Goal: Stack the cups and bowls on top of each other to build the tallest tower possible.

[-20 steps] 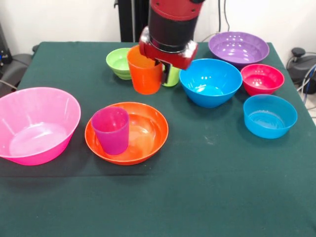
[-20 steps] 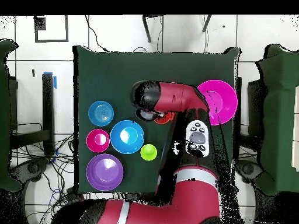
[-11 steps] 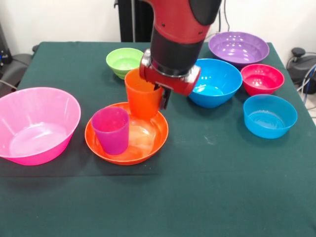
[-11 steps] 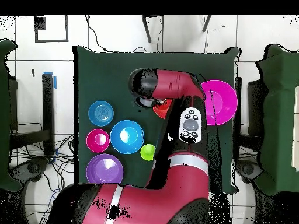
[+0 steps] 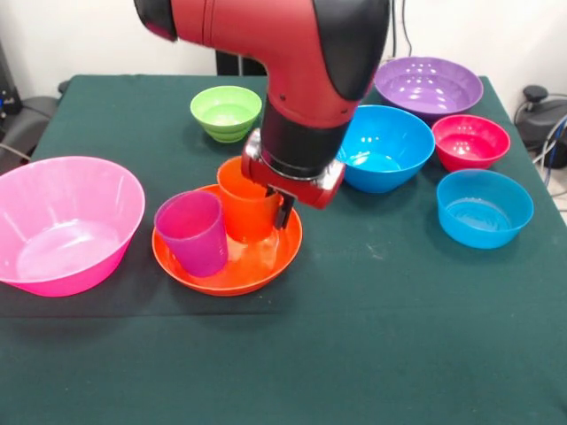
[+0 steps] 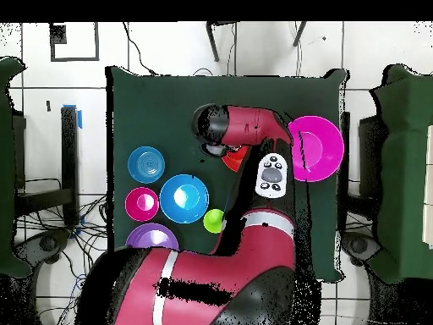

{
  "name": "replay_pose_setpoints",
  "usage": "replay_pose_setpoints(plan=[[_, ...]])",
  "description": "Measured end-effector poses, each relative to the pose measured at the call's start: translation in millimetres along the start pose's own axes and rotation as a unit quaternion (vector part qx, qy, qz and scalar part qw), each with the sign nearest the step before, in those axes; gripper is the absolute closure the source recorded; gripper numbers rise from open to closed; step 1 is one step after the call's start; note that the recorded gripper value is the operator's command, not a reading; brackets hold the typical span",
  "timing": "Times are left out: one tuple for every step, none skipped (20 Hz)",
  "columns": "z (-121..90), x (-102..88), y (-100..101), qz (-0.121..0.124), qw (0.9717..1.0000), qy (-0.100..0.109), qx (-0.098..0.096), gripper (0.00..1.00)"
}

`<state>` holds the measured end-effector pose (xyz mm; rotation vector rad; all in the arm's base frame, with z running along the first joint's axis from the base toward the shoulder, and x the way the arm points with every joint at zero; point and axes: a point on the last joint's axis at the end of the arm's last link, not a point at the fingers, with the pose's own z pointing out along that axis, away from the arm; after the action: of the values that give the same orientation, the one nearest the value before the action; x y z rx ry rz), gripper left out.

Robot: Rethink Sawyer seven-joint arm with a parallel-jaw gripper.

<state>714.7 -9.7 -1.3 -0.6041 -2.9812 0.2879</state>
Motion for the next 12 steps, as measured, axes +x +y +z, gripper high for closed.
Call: replay_pose_setpoints(plan=[[2.8, 0.5, 1.1, 0.001, 1.0, -0.001, -0.001, 1.0], [6.4, 1.2, 2.5, 0.002, 1.0, -0.001, -0.002, 1.0], [8.9, 1.9, 3.7, 0.003, 1.0, -0.001, -0.003, 1.0], [12.3, 2.8, 5.3, 0.004, 1.0, -0.001, -0.005, 1.0], [17.2, 4.3, 8.5, 0.005, 1.0, -0.002, -0.007, 1.0], [20.7, 5.6, 11.0, 0.007, 0.9999, -0.002, -0.009, 1.0], [22.9, 6.4, 12.2, 0.007, 0.9999, -0.001, -0.01, 1.0], [24.9, 7.4, 13.2, 0.008, 0.9999, 0.001, -0.011, 1.0], [28.8, 9.3, 14.3, 0.01, 0.9999, 0.004, -0.012, 1.0], [29.7, 9.6, 14.4, 0.01, 0.9999, 0.005, -0.012, 1.0], [30.6, 10.0, 14.4, 0.011, 0.9999, 0.006, -0.012, 1.0], [31.4, 10.3, 14.2, 0.012, 0.9998, 0.007, -0.012, 1.0]])
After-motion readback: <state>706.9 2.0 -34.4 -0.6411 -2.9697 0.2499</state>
